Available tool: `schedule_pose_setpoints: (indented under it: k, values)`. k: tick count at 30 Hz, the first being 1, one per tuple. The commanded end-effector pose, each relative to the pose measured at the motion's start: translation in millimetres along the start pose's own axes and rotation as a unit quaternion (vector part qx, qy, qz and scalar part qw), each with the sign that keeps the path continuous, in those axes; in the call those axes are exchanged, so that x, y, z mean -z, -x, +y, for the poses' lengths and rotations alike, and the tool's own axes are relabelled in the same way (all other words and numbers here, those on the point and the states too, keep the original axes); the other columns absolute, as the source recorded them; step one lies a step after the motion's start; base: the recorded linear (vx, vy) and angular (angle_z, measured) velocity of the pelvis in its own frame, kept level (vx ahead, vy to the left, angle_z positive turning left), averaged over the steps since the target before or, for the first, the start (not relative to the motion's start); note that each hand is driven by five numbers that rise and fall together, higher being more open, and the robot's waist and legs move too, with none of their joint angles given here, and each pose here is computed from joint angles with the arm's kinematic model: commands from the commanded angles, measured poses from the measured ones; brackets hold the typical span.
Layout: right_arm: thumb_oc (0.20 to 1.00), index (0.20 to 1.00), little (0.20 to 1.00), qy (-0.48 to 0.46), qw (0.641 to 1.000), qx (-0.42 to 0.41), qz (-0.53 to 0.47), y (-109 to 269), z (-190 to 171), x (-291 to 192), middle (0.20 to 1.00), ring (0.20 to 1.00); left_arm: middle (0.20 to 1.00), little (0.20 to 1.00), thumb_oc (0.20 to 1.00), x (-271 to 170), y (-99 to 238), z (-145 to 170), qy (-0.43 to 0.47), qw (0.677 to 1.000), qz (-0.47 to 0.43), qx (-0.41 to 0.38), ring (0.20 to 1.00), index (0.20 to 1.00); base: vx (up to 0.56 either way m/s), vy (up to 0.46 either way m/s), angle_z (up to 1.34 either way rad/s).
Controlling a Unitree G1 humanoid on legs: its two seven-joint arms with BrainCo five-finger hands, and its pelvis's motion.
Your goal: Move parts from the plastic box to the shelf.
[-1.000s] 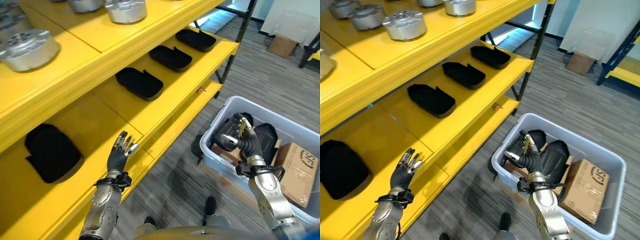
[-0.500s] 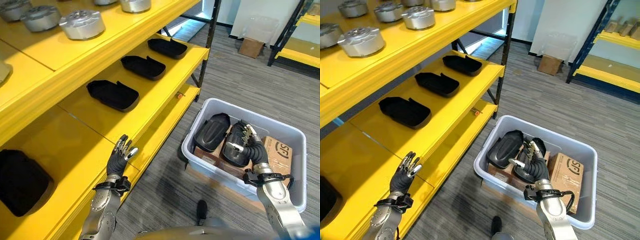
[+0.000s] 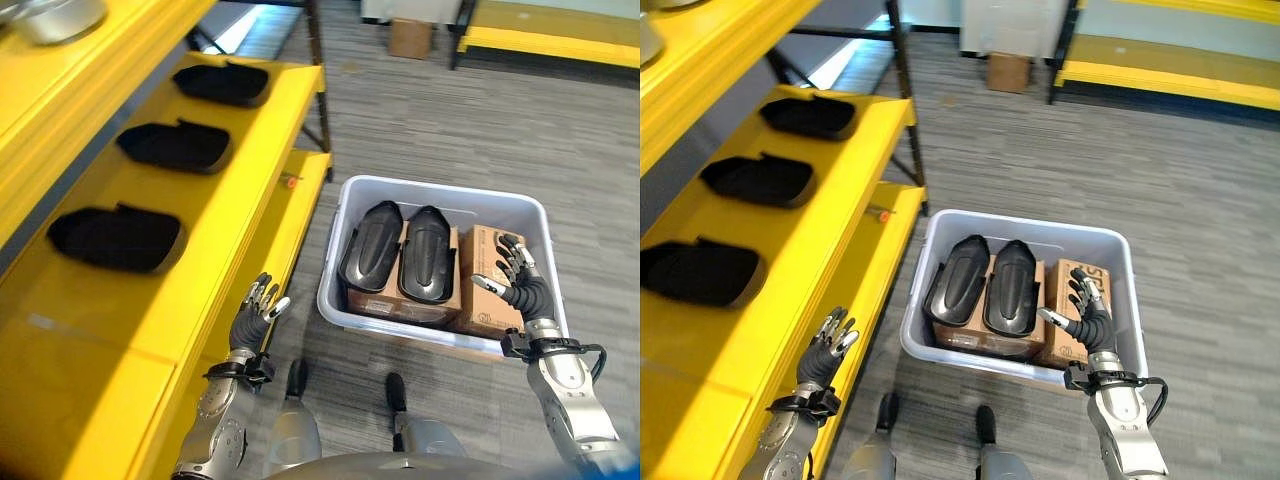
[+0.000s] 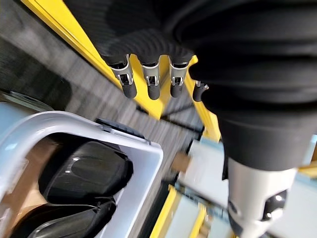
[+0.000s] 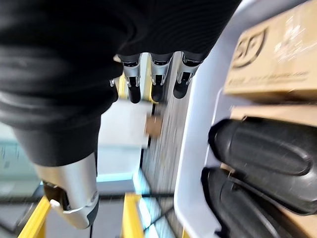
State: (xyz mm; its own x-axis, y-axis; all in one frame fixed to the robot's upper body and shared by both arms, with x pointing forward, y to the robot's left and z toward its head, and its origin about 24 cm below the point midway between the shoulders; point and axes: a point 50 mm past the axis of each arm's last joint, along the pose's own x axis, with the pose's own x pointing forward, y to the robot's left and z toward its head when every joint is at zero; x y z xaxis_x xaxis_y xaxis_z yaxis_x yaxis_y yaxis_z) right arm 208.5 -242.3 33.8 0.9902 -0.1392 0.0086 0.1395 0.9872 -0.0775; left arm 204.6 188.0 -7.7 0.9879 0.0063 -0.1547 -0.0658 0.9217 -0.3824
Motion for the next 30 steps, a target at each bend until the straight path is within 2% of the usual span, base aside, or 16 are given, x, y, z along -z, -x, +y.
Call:
schedule_pose_setpoints:
  k: [1, 12, 18, 30]
  values:
    - [1.0, 1.0, 1.0, 0.005, 0.998, -0.016, -0.059, -1.0, 3.4, -22.0, 1.0, 1.0, 1.0, 1.0, 1.0, -33.3, 2.4, 5.3, -0.021, 0.997, -0.079, 0.014, 1.0, 1.0, 0.09, 0.249, -0.57]
    - [1.0, 1.0, 1.0, -0.024, 0.998, -0.019, -0.058, -5.7, 12.3, -21.5, 1.0, 1.0, 1.0, 1.0, 1.0, -46.1, 3.3, 16.7, -0.038, 0.995, -0.097, -0.011, 1.0, 1.0, 0.02, 0.15, -0.39]
    - [1.0, 1.0, 1.0, -0.029, 0.994, -0.027, -0.102, -19.5, 25.4, -40.1, 1.0, 1.0, 1.0, 1.0, 1.0, -58.5, -3.3, 13.0, -0.05, 0.992, -0.118, -0.005, 1.0, 1.0, -0.08, 0.018, -0.41]
    - [1.0, 1.0, 1.0, -0.007, 0.989, -0.022, -0.145, -80.2, 47.2, -72.9, 1.0, 1.0, 1.0, 1.0, 1.0, -68.4, -21.9, -18.3, -0.03, 0.989, -0.131, 0.058, 1.0, 1.0, -0.06, -0.125, -0.14]
